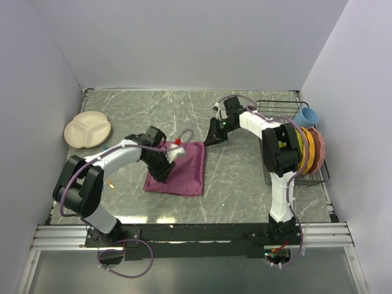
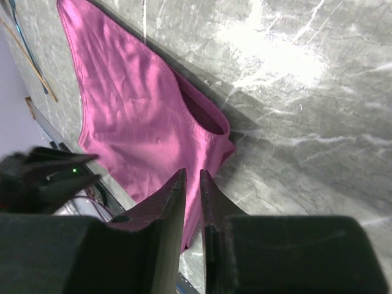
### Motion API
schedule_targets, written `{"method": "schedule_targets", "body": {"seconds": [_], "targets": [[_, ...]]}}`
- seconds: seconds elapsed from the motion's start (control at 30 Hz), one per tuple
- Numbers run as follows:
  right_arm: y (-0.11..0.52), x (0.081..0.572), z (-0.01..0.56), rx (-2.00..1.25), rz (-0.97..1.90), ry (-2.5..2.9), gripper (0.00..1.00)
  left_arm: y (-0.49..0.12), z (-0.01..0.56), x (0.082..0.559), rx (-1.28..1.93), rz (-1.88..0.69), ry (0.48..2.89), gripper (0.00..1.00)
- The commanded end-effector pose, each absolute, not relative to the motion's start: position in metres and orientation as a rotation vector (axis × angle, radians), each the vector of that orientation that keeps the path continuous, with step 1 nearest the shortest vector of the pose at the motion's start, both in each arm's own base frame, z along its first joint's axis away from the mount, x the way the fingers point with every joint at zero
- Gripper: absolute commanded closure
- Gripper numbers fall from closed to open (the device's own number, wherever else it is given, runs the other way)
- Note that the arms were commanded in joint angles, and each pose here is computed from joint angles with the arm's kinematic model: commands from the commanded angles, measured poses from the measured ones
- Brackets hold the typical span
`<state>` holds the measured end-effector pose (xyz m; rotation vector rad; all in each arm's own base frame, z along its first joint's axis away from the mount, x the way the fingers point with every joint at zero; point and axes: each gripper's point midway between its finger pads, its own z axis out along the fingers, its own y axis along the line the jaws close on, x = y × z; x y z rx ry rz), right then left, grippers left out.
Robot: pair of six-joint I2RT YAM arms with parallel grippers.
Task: Fold the napkin into a case and place the utensils inside
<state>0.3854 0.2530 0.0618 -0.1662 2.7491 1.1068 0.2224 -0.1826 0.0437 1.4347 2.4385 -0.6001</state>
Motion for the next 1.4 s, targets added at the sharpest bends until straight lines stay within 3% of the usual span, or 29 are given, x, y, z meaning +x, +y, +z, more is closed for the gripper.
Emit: {"method": "schedule_targets", "body": {"seconds": [0.0, 0.3, 0.47, 0.67, 0.77, 0.87, 1.37], "targets": [[0.268, 0.394, 0.070, -0.206, 1.163, 2.678, 0.80, -0.186, 0.089, 0.266, 1.193, -0.726, 2.390, 0.58], [0.259, 0.400, 0.025, -0.145, 1.072, 2.762, 0.80, -0.161, 0.112, 0.350, 0.753, -0.865, 2.392, 0.56], [0.263, 0.403, 0.031, -0.201, 1.071, 2.750, 0.78, -0.153, 0.114, 0.393, 0.705, -0.858, 2.353, 0.56], [0.260, 0.409, 0.088, -0.287, 1.130, 2.622, 0.63, -0.157, 0.118, 0.403, 0.788, -0.861, 2.276, 0.56], [0.253, 0.406, 0.088, -0.297, 1.064, 2.647, 0.48, -0.157, 0.118, 0.399, 0.782, -0.864, 2.281, 0.55], [0.246, 0.408, 0.076, -0.277, 1.006, 2.679, 0.39, -0.156, 0.116, 0.397, 0.773, -0.859, 2.280, 0.54], [0.263, 0.410, 0.032, -0.243, 1.109, 2.769, 0.47, -0.146, 0.116, 0.399, 0.756, -0.808, 2.290, 0.52]]}}
